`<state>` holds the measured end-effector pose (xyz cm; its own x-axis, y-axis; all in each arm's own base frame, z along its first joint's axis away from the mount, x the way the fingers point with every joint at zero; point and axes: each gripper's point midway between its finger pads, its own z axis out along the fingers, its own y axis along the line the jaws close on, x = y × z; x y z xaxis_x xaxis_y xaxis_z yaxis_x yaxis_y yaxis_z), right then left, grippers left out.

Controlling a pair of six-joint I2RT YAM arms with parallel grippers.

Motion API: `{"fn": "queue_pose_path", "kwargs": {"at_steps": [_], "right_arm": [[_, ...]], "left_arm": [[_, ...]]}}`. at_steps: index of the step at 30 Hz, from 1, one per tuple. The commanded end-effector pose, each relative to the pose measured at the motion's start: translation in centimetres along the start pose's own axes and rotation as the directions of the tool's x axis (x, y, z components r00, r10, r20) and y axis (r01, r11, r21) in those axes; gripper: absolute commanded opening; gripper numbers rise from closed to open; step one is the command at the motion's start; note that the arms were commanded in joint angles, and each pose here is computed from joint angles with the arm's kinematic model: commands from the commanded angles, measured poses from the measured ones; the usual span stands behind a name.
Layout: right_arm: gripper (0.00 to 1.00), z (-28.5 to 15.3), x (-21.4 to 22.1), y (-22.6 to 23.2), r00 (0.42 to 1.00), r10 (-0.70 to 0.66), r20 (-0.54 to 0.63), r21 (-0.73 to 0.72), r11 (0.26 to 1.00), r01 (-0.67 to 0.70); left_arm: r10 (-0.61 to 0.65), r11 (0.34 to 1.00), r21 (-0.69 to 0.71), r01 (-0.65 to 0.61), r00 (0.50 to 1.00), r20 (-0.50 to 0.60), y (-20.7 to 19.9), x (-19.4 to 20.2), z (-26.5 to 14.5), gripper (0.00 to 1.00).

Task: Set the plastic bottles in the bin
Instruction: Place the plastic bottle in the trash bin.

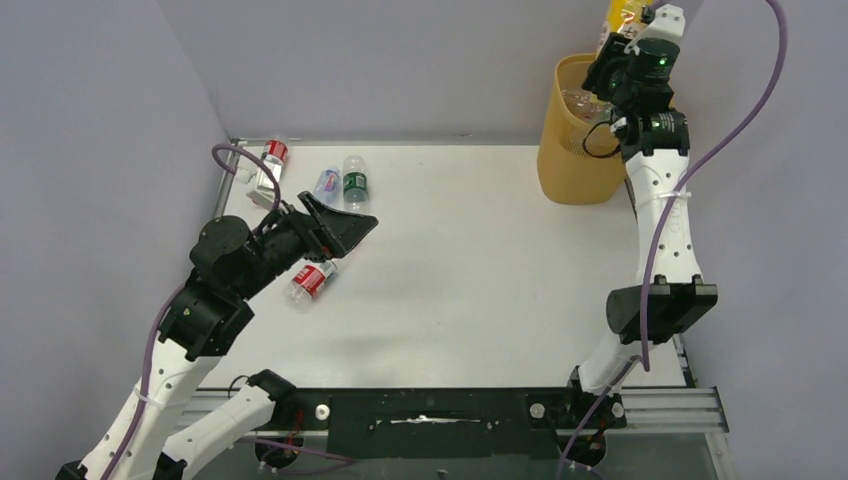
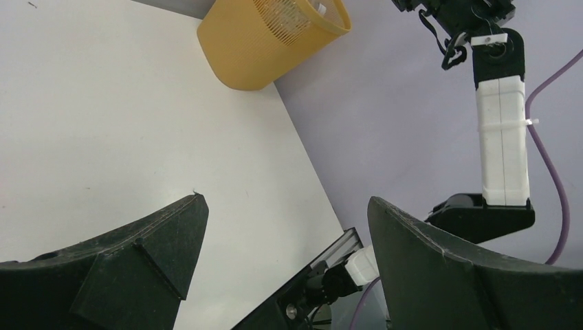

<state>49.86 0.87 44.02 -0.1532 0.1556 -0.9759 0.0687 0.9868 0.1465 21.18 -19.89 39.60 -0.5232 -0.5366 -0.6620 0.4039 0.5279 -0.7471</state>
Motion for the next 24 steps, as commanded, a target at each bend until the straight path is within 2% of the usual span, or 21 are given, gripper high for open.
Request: {"fn": "queue_pose_path", "kwargs": {"at_steps": [1,11,20,23,24], "right_arm": [[0.24,0.8,-3.8,-1.3,0.994,0.063,0.09,-0.068,0.996,-0.057],[0.29,4.7,-3.1,-3.2,0.993,0.072,0.098,-0.129,0.99,-0.059],[0.33,8.1,0.9,-3.1,0.997,0.08,0.001,-0.171,0.982,-0.079],[0.46,8.7,2.5,-3.2,0.996,0.077,-0.041,-0.17,0.982,-0.083],[0.55,8.8,2.8,-3.3,0.996,0.077,-0.051,-0.167,0.982,-0.084]], "left_arm": [[0.031,0.999,0.031,-0.032,0.999,0.016,-0.7,-0.5,-0.4,0.88],[0.047,0.999,-0.009,-0.047,0.999,0.007,0.1,-0.3,-0.9,0.88],[0.06,0.997,-0.047,-0.061,0.998,-0.015,0.8,0.1,-0.9,0.88],[0.058,0.996,-0.062,-0.06,0.998,-0.032,1.3,0.5,-0.8,0.88],[0.057,0.996,-0.064,-0.059,0.998,-0.038,1.4,0.6,-0.7,0.88]]}}
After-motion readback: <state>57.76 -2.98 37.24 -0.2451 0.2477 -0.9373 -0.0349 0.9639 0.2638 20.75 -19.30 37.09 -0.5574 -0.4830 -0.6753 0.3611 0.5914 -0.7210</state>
